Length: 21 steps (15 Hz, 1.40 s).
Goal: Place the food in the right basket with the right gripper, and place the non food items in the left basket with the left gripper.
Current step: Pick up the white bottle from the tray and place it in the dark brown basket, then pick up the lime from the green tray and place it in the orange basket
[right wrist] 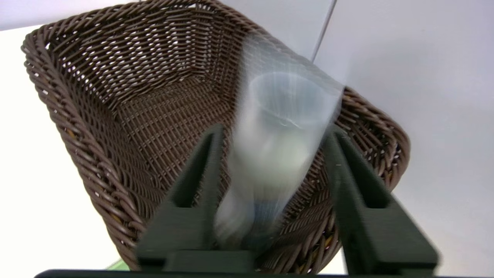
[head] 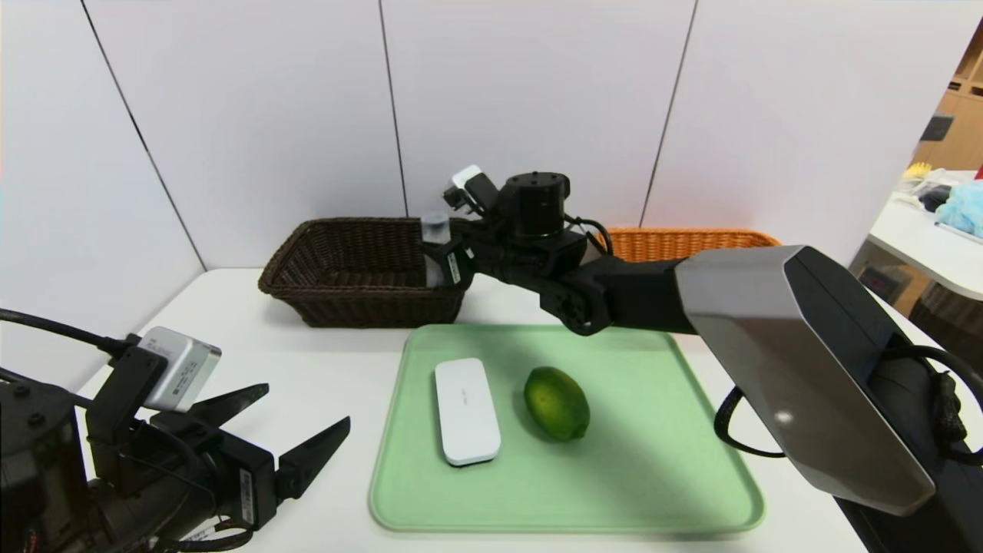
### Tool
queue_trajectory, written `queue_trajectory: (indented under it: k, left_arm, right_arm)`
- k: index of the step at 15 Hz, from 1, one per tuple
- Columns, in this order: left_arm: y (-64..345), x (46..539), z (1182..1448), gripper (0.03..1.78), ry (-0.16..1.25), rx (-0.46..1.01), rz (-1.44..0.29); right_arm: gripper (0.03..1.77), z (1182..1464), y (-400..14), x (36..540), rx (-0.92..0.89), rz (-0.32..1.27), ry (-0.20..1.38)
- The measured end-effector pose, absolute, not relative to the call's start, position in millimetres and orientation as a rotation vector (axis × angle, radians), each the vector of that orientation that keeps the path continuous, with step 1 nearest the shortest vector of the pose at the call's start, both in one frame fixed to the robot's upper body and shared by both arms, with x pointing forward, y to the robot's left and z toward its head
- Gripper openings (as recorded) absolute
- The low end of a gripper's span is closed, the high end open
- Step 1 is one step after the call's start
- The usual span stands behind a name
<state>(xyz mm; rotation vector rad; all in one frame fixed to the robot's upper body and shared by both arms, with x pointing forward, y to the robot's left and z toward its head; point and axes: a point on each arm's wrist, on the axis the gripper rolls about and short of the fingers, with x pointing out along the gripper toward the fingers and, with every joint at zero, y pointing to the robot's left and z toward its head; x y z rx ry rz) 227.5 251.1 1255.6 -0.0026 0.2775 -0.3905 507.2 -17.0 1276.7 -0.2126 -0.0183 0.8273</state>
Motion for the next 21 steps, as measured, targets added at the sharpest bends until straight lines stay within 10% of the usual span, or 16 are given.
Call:
queue_trajectory:
  k: [8, 21]
  left_arm:
    - [252.3, 225.8, 1254.0, 1.69, 0.281, -0.003, -0.388]
    - [253.8, 223.4, 1254.6, 1.69, 0.273, 0.003, -0.392]
  right_arm:
    - [1.44, 1301.4, -30.6, 503.4, -0.218, 0.805, -0.054]
    - [1.66, 1318.5, -108.3, 428.8, -0.32, 0.785, 0.052]
